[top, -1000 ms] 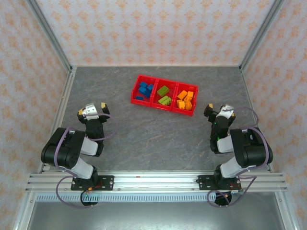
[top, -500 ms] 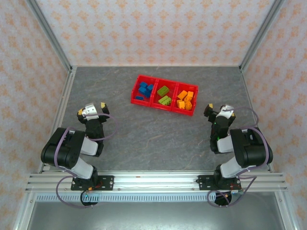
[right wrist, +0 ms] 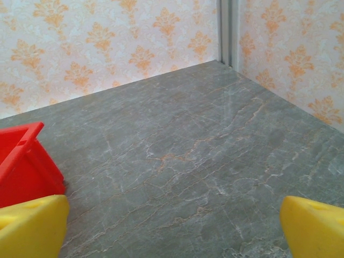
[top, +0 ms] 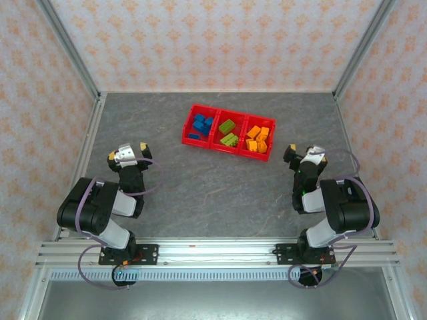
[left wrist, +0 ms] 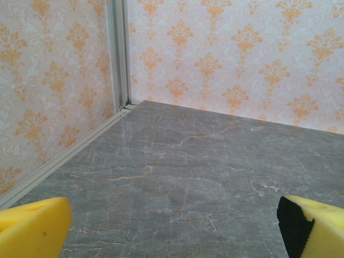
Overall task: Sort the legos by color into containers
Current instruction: Reset both arms
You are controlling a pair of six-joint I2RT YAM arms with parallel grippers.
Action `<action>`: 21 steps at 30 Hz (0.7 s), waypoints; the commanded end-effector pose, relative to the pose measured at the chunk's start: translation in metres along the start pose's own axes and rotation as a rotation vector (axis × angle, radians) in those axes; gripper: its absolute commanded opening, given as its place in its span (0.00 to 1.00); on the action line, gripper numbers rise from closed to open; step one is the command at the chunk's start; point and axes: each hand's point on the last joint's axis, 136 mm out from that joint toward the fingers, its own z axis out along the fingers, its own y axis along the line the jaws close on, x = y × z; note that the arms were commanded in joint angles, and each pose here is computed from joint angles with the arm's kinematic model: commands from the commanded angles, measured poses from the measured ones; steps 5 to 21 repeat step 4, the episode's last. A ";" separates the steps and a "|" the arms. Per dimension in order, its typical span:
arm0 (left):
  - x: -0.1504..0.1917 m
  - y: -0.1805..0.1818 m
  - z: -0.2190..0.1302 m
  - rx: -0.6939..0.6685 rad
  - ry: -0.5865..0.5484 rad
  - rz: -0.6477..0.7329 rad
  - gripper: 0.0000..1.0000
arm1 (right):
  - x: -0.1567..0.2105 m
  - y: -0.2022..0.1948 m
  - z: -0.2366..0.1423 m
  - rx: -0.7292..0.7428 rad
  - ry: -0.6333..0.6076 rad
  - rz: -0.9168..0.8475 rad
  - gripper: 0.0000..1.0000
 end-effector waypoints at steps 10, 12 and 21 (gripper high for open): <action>-0.006 0.003 -0.001 -0.013 -0.029 -0.010 1.00 | -0.012 0.021 0.000 -0.115 -0.031 -0.038 1.00; -0.006 0.003 -0.001 -0.013 -0.029 -0.010 1.00 | -0.012 0.021 0.000 -0.115 -0.031 -0.038 1.00; -0.006 0.003 -0.001 -0.013 -0.029 -0.010 1.00 | -0.012 0.021 0.000 -0.115 -0.031 -0.038 1.00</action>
